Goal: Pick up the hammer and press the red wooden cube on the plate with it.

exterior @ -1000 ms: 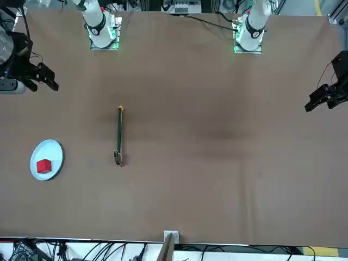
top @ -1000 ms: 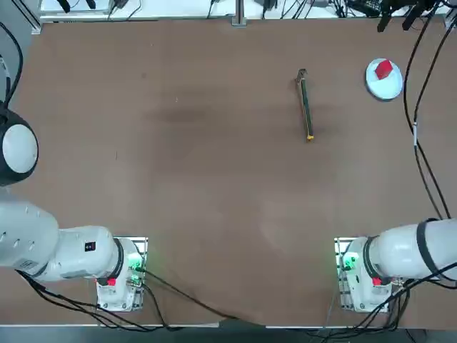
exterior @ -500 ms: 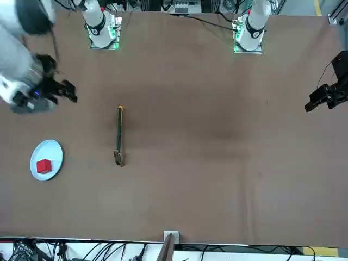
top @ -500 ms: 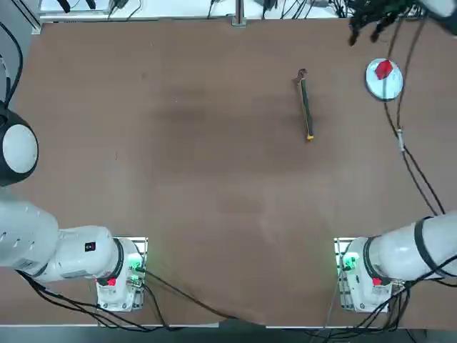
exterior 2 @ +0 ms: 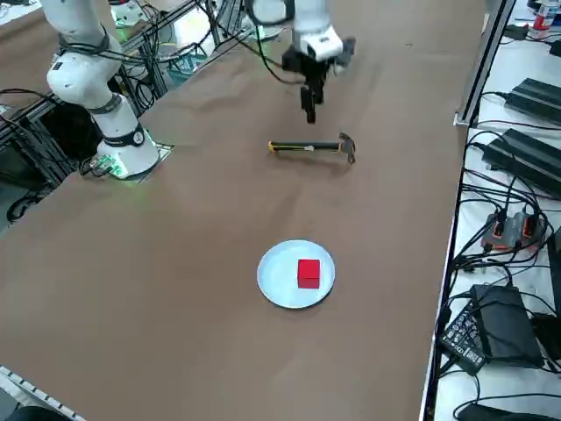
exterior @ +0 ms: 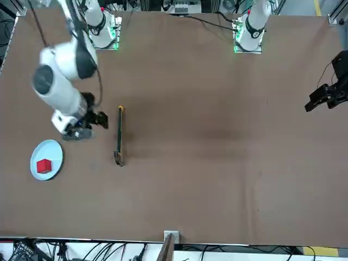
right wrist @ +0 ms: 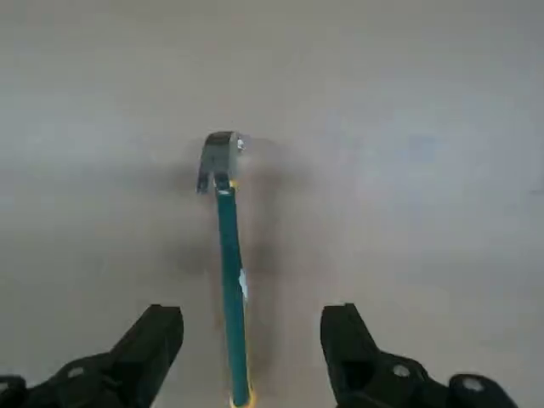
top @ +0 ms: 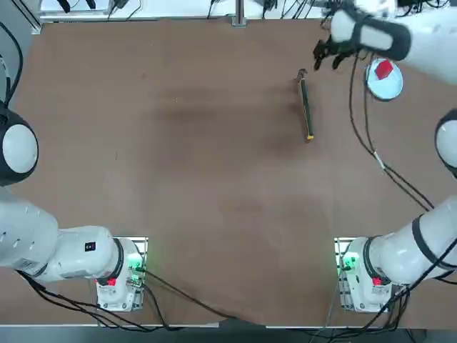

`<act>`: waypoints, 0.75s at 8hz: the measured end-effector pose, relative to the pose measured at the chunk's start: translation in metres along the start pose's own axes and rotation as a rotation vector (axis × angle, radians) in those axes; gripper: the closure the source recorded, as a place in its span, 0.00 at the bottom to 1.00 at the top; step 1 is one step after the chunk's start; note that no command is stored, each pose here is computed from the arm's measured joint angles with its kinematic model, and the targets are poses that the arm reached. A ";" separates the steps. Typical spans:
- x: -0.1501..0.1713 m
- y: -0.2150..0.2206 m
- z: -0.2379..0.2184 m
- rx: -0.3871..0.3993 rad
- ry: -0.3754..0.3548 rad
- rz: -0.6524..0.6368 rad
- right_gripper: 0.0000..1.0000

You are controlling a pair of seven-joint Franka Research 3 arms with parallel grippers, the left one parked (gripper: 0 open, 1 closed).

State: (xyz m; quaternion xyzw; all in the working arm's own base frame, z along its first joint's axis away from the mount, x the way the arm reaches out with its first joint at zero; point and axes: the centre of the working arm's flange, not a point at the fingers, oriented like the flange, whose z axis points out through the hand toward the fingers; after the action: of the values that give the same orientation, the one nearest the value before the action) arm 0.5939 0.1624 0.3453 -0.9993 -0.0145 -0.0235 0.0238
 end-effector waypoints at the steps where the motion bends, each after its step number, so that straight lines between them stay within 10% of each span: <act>1: -0.001 -0.014 0.028 0.007 0.028 0.029 0.00; 6: -0.004 -0.020 0.115 0.028 0.113 0.099 0.03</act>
State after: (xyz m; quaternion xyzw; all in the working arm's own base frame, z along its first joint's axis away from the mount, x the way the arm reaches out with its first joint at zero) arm 0.5947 0.1876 0.2315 -0.9955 0.0359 -0.0784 0.0398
